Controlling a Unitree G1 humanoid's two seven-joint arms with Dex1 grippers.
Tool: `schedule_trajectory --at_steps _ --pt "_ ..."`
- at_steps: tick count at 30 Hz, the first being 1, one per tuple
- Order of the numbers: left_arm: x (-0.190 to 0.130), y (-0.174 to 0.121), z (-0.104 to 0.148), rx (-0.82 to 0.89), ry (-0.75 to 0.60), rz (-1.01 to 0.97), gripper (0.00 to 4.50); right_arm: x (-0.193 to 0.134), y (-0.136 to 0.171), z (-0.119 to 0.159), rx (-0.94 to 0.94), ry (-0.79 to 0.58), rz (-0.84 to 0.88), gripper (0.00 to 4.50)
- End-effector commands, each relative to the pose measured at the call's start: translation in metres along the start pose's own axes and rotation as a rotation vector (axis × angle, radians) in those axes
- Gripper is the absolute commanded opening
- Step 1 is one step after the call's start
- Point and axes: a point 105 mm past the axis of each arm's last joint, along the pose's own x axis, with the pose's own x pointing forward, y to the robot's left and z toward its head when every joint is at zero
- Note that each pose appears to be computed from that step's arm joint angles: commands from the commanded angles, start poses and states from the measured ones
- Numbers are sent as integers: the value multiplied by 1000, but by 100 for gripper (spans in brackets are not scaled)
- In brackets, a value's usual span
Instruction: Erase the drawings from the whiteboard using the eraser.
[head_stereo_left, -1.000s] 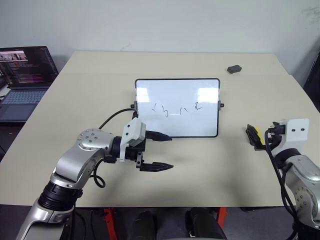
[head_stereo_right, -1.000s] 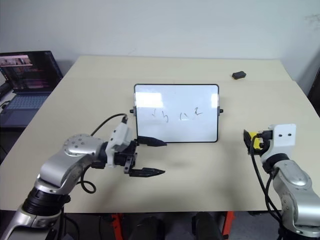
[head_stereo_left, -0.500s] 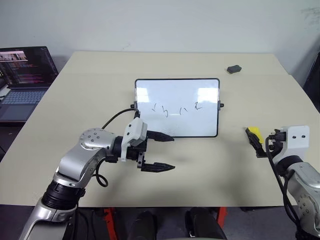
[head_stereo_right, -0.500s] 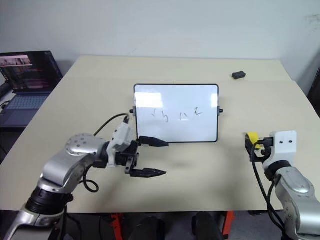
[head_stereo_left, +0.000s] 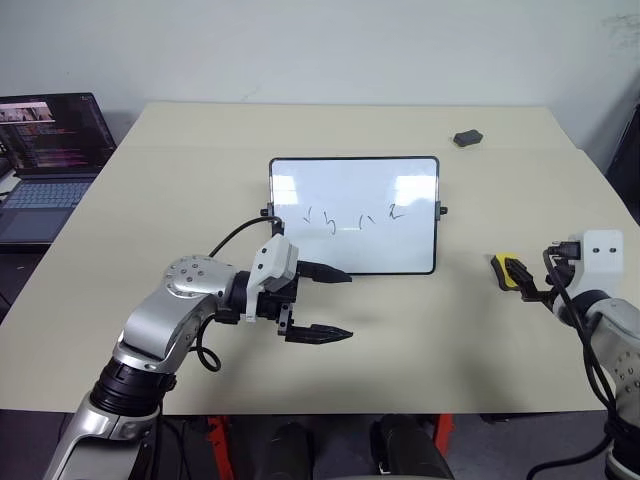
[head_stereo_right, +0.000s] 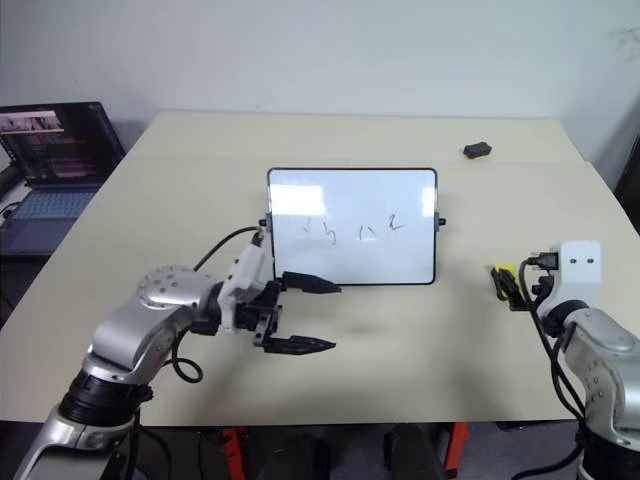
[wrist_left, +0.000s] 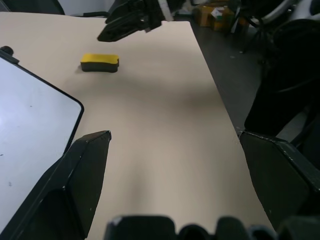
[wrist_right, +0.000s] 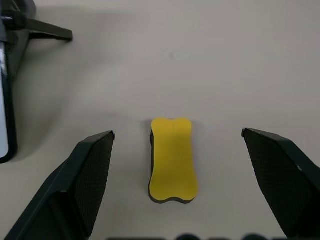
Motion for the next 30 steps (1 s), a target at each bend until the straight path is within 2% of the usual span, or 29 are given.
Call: schedule_trajectory --at_steps 1,11,30 --pt "1 -2 7 48 1 -28 450 12 -2 7 4 6 -4 447" --pt "3 -7 5 35 -5 -9 450 41 -4 5 -75 30 -11 447" --pt "2 -9 2 21 -1 21 450 57 -8 -4 -68 50 6 447"
